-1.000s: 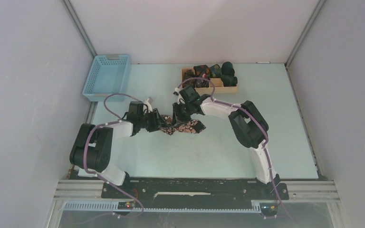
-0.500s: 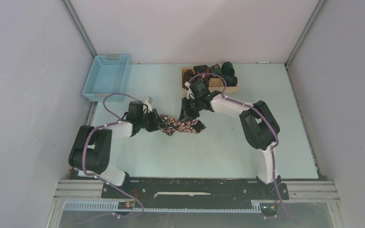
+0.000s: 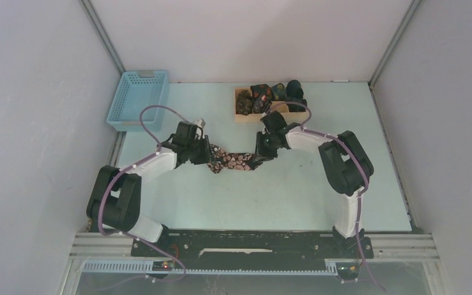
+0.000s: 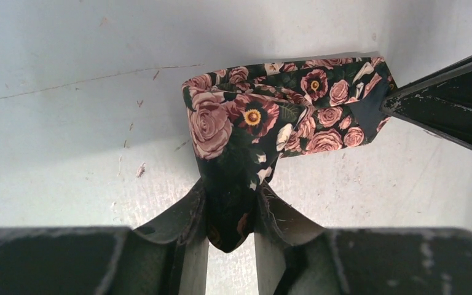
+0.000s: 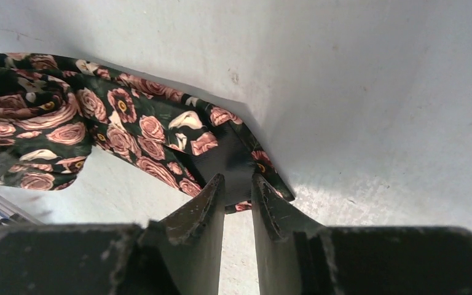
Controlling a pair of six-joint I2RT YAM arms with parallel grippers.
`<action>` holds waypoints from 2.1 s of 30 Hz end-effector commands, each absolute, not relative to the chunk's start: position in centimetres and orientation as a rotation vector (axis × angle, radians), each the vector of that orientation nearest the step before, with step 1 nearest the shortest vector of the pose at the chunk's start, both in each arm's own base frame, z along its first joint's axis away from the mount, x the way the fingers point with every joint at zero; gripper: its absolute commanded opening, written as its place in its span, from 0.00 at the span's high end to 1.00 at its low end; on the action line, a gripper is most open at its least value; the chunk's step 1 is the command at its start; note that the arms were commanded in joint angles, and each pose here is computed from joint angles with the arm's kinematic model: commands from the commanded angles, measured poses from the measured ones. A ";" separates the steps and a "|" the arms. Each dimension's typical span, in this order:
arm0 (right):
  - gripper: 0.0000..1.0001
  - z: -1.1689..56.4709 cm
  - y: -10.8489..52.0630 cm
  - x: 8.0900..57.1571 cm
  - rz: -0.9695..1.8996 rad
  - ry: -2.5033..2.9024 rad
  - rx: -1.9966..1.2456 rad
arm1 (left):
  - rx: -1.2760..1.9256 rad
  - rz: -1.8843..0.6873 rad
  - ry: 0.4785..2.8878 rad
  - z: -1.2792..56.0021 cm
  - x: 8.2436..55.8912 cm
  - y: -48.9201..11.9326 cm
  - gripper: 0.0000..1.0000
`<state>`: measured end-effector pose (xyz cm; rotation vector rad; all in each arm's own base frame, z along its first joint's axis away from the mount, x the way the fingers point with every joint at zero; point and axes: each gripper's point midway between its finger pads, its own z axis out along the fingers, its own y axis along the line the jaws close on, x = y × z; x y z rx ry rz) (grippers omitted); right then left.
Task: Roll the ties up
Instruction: Roll the tie at the center of the board.
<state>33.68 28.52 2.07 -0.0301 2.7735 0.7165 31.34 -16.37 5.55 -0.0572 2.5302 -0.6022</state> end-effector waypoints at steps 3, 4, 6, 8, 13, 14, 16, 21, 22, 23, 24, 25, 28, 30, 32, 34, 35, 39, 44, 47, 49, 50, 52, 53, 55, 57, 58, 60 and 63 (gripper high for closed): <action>0.75 2.0 29.0 33.4 0.706 2.761 -0.024 | 0.009 -0.372 2.511 7.8 32.0 -15.1 0.71; 0.75 2.2 28.9 33.4 0.704 2.756 -0.025 | 0.016 -0.332 2.513 7.9 32.1 -15.0 0.71; 0.75 2.7 28.6 33.6 0.693 2.739 -0.018 | 0.036 -0.246 2.507 8.6 32.4 -14.7 0.71; 0.75 3.0 27.9 33.9 0.674 2.719 0.003 | 0.056 -0.176 2.511 9.1 32.5 -14.5 0.71; 0.75 3.6 25.6 34.5 0.654 2.670 0.123 | 0.105 0.010 2.507 9.8 32.8 -14.1 0.71; 0.75 3.7 25.1 34.5 0.654 2.661 0.151 | 0.122 0.037 2.505 9.9 32.9 -14.3 0.71; 0.75 4.3 24.3 34.8 0.661 2.627 0.193 | 0.143 0.096 2.504 9.9 33.0 -14.4 0.71; 0.75 5.8 22.7 35.1 0.668 2.547 0.263 | 0.173 0.211 2.497 9.6 33.4 -14.7 0.72; 0.75 6.1 22.5 35.1 0.673 2.536 0.274 | 0.179 0.231 2.491 9.7 33.5 -14.8 0.72; 0.75 6.3 22.4 35.2 0.680 2.527 0.278 | 0.187 0.257 2.486 9.8 33.5 -14.8 0.72; 0.75 6.5 22.3 35.2 0.687 2.520 0.281 | 0.190 0.295 2.474 10.0 33.7 -14.7 0.72; 0.75 6.6 22.4 35.2 0.693 2.518 0.279 | 0.193 0.316 2.472 10.0 33.8 -14.7 0.72; 0.75 6.6 22.6 35.1 0.710 2.522 0.272 | 0.179 0.354 2.468 9.7 34.2 -14.7 0.72; 0.75 6.6 22.7 35.0 0.716 2.527 0.268 | 0.153 0.368 2.464 9.6 34.3 -14.6 0.72; 0.75 6.5 22.7 35.0 0.718 2.528 0.269 | 0.120 0.372 2.458 9.5 34.4 -14.6 0.73; 0.75 6.5 22.7 35.0 0.720 2.531 0.268 | 0.084 0.371 2.451 9.4 34.5 -14.5 0.73; 0.75 6.5 22.7 35.0 0.724 2.531 0.266 | 0.065 0.376 2.446 9.4 34.6 -14.5 0.72; 0.75 6.3 23.0 34.9 0.738 2.539 0.262 | 0.024 0.408 2.423 9.6 35.1 -14.3 0.72; 0.75 6.3 23.0 34.9 0.747 2.540 0.264 | 0.022 0.529 2.398 9.5 35.7 -13.4 0.71; 0.75 6.3 23.2 34.8 0.760 2.543 0.260 | 0.031 0.608 2.385 9.5 36.2 -13.0 0.71; 0.75 6.2 23.3 34.8 0.768 2.544 0.259 | 0.039 0.636 2.378 9.3 36.5 -13.0 0.71; 0.75 6.2 23.3 34.8 0.772 2.545 0.259 | 0.044 0.649 2.374 9.3 36.7 -13.1 0.71; 0.75 6.2 23.4 34.8 0.778 2.547 0.257 | 0.055 0.694 2.368 9.0 36.9 -13.0 0.71; 0.75 6.1 23.4 34.8 0.779 2.548 0.257 | 0.059 0.712 2.363 9.0 37.0 -13.0 0.71; 0.75 6.1 23.4 34.8 0.781 2.549 0.258 | 0.073 0.753 2.353 8.7 37.2 -13.1 0.71; 0.75 6.0 23.5 34.7 0.787 2.552 0.258 | 0.087 0.792 2.345 8.3 37.4 -13.1 0.71; 0.75 6.0 23.5 34.7 0.790 2.553 0.257 | 0.092 0.806 2.340 8.2 37.5 -13.2 0.71; 0.75 6.0 23.6 34.7 0.795 2.554 0.258 | 0.105 0.819 2.340 8.0 37.6 -13.5 0.71; 0.75 5.9 23.6 34.8 0.797 2.554 0.258 | 0.122 0.817 2.337 7.6 37.7 -14.2 0.71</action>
